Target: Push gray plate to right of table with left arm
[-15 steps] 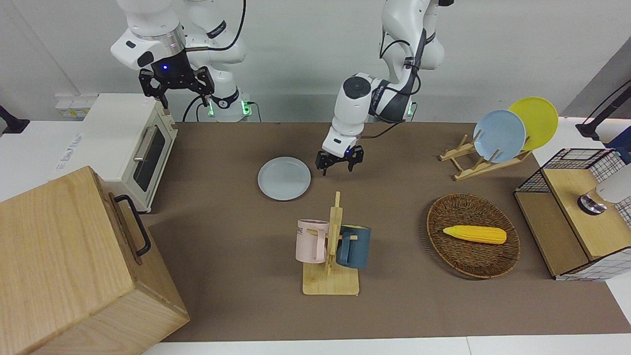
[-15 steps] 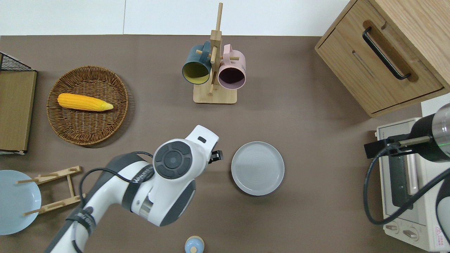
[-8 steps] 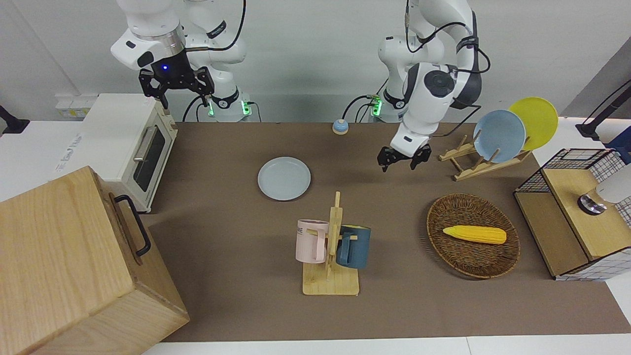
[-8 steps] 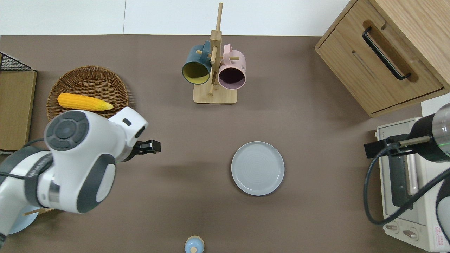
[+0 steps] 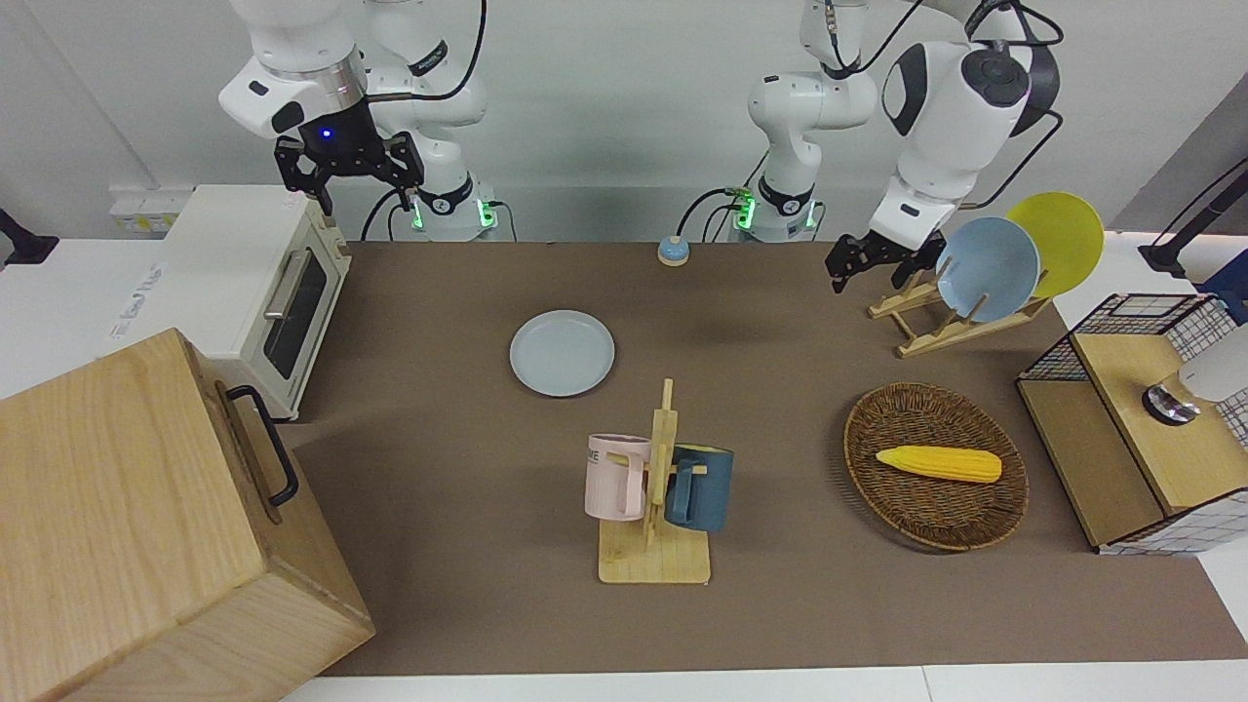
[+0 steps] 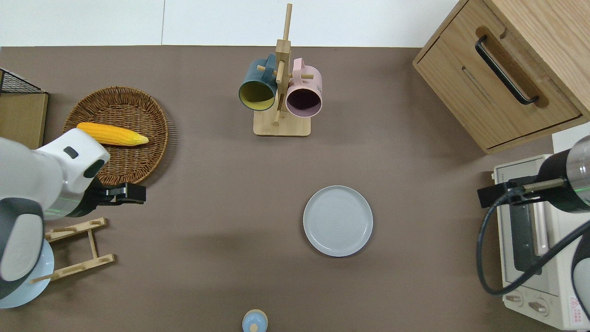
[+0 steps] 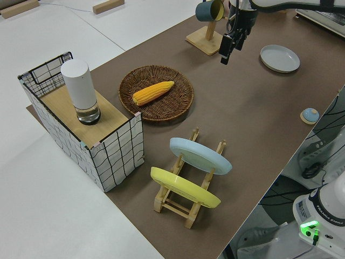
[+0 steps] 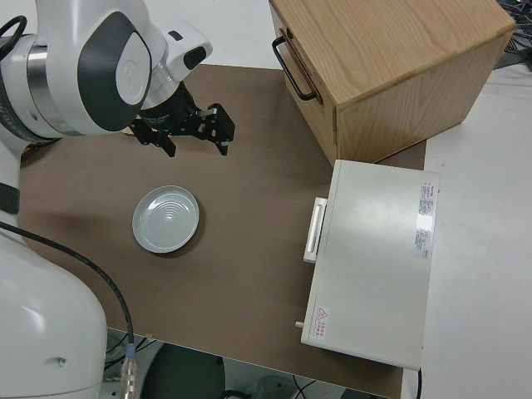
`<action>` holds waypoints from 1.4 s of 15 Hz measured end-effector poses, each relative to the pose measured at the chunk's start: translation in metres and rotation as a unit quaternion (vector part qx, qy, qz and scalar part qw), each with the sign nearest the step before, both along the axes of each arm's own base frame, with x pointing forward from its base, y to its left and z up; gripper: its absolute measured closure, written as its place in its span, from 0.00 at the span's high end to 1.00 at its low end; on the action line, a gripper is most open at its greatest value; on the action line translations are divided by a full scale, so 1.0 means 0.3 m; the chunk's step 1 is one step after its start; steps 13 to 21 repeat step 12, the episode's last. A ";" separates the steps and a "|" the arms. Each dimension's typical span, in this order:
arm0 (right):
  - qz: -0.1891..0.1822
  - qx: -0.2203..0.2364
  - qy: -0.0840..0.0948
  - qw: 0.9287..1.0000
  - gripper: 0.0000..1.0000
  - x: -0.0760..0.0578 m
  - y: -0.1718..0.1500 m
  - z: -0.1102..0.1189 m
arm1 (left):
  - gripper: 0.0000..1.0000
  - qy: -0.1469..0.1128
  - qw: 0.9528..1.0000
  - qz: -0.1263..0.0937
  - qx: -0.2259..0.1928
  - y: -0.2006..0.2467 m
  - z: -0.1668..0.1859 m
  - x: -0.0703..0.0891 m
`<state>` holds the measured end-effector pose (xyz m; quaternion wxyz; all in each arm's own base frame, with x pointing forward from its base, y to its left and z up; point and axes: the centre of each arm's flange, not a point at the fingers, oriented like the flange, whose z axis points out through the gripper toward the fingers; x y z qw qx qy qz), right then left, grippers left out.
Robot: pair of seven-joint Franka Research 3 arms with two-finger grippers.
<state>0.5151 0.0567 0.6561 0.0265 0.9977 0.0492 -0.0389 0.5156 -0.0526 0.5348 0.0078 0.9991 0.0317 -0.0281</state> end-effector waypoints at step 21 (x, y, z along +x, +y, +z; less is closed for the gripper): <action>0.000 0.000 0.000 1.000 1.00 0.000 0.000 0.000 | 1.00 -0.003 1.000 0.016 0.001 0.082 0.322 -0.066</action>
